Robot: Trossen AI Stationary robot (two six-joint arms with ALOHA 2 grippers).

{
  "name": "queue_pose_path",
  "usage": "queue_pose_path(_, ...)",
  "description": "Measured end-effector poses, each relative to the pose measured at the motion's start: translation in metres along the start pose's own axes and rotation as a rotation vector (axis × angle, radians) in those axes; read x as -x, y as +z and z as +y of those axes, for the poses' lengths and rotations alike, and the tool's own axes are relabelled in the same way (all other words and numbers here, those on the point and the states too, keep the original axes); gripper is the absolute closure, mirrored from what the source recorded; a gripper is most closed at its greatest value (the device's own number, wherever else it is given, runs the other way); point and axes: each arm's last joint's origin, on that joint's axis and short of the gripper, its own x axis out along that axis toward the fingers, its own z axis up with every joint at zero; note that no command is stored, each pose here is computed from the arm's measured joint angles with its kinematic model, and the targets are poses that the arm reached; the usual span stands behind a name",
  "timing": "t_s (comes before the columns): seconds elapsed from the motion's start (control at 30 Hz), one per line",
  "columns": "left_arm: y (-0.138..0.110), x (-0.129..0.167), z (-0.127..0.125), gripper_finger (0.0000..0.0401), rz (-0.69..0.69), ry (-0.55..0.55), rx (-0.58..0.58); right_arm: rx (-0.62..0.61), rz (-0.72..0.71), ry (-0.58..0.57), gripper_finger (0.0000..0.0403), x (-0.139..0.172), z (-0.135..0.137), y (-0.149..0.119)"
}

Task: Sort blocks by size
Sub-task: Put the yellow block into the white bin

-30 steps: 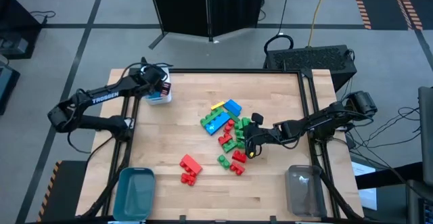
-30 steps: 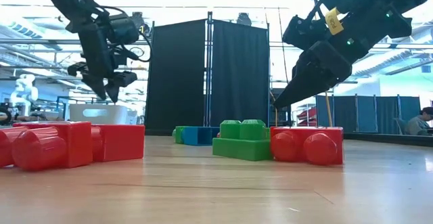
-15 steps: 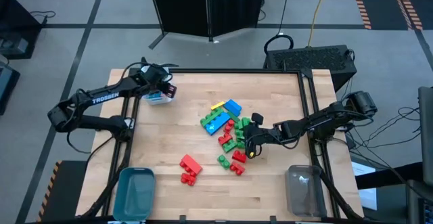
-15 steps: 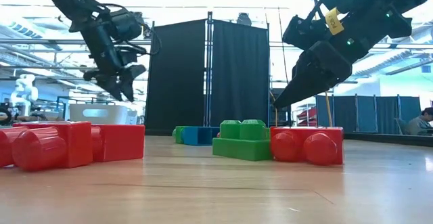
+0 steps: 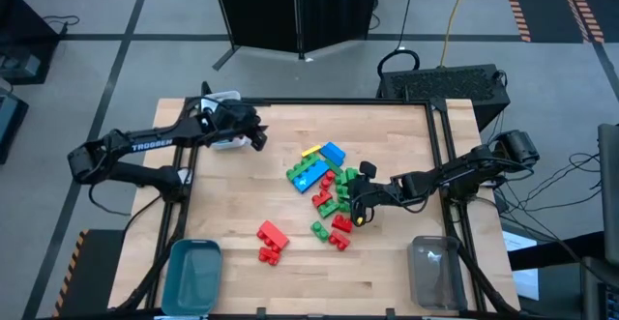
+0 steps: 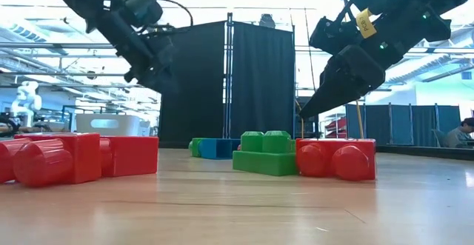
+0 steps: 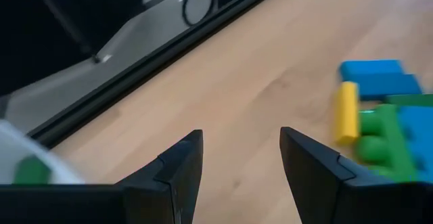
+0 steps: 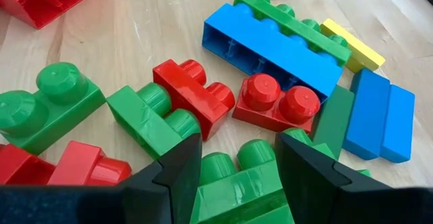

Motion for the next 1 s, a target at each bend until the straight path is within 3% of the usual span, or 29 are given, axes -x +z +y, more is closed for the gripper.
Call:
queue_pose_path(0.27, 0.001, -0.004, -0.021, 0.0214, -0.04, -0.073, -0.043, -0.045, -0.038, -0.141, 0.0227, 0.0, -0.005, 0.001)
queue_pose_path(0.57, -0.013, -0.055, -0.055, 0.0214, -0.063, -0.175, -0.097, -0.185, -0.046, -0.275, 0.0227, -0.01, -0.038, 0.007)
queue_pose_path(1.0, -0.026, -0.099, -0.069, 0.0214, -0.031, -0.25, -0.206, -0.214, -0.02, -0.235, 0.0227, -0.013, -0.047, 0.007)
